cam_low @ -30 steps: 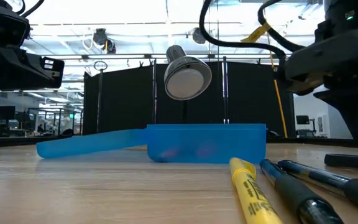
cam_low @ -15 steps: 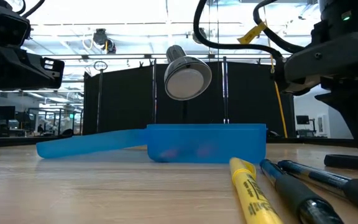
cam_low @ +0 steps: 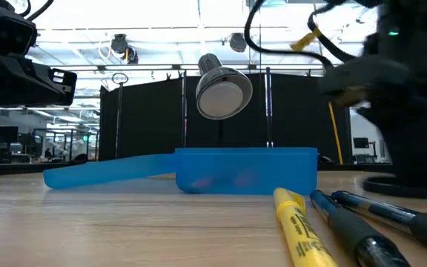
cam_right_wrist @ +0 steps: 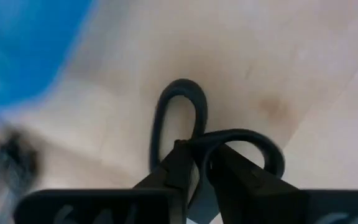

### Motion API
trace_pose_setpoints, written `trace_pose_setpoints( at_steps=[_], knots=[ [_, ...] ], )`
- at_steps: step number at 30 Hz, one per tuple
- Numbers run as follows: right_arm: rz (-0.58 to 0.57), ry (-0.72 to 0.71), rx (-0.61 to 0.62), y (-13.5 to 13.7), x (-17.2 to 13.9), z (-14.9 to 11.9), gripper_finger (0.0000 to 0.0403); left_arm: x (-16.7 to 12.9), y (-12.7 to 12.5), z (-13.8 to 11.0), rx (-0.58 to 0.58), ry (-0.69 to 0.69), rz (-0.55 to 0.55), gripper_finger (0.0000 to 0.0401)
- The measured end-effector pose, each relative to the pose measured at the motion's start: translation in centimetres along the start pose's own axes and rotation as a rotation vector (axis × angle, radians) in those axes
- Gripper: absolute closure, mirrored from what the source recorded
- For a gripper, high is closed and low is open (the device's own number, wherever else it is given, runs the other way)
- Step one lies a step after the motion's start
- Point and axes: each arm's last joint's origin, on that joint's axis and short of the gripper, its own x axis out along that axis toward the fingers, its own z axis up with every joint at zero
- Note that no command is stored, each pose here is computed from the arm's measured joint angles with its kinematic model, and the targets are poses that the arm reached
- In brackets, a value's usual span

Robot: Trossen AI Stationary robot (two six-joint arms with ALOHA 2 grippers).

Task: Pick & place school supplies into a supply box
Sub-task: Put the black scissors into the blue supply box

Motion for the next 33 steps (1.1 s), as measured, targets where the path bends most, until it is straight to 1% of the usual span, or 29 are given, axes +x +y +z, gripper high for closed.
trace_pose_setpoints(
  at_steps=[2, 12, 19, 25, 29, 33],
  knots=[
    [0.035, -0.045, 0.012, -0.1, -1.0, 0.3, 0.0376, 0.0, 0.0, 0.0, 0.000, 0.000, 0.000, 0.0366],
    [0.227, -0.155, 0.058, -0.5, -5.3, 0.8, 0.0382, 0.0, 0.0, 0.0, -0.020, 0.001, 0.000, 0.0366],
    [0.394, -0.241, 0.089, -0.4, -7.8, 0.6, 0.0382, 0.0, 0.0, 0.0, -0.022, 0.004, -0.001, 0.0366],
    [0.559, -0.368, 0.143, 0.6, -9.1, 0.4, 0.0382, 0.0, 0.0, -0.1, -0.026, 0.008, -0.001, 0.0366],
    [0.606, -0.441, 0.203, 1.1, -9.3, 1.6, 0.0382, 0.0, 0.0, -0.1, -0.026, 0.008, -0.001, 0.0366],
    [0.603, -0.392, 0.194, 1.3, -9.2, 4.2, 0.0382, 0.0, 0.0, 0.0, -0.026, 0.001, 0.000, 0.0366]
  ],
)
